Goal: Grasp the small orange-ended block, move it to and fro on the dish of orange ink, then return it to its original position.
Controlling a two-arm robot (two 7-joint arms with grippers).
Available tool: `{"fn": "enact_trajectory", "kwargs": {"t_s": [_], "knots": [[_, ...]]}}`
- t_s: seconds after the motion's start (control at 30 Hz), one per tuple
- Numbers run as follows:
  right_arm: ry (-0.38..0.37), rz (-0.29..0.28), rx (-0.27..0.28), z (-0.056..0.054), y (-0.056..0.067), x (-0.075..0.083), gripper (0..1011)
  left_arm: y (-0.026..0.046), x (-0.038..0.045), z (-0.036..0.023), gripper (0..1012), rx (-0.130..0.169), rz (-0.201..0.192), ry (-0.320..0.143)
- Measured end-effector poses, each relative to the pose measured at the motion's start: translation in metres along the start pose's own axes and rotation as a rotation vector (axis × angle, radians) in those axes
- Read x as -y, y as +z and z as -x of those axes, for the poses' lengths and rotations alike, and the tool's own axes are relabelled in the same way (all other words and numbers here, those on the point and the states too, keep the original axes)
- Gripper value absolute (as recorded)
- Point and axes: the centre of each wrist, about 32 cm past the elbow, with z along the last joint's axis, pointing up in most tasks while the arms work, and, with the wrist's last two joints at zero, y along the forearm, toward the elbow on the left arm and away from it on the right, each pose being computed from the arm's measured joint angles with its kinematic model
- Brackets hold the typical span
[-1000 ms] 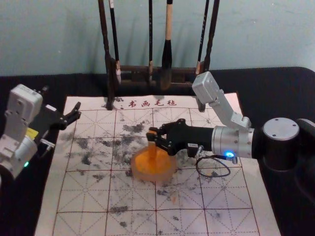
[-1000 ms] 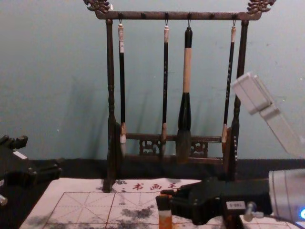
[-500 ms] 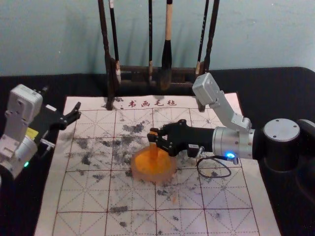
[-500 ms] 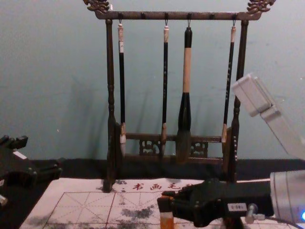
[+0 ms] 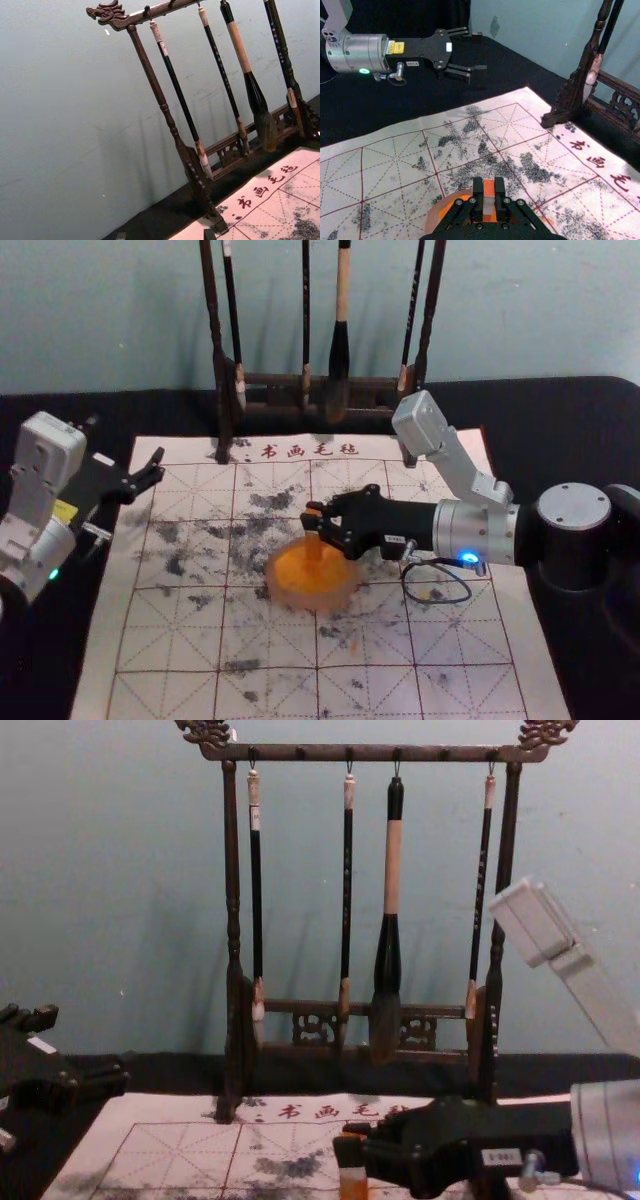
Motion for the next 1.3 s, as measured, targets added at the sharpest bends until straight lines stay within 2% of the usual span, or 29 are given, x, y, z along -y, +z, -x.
{"fn": "enact_trajectory", "kwargs": {"t_s": [0.47,0.83,1.3], "knots": [[0.001,0.000,-0.002,-0.001,-0.002,0.007,129,0.0000,0.0000,0.0000,1001,0.000,0.000,0.000],[0.025,-0.006,0.003,0.003,-0.002,0.012,129,0.0000,0.0000,0.0000,1001,0.000,0.000,0.000],[0.055,-0.008,0.007,0.011,-0.002,0.006,129,0.0000,0.0000,0.0000,1001,0.000,0.000,0.000]]}}
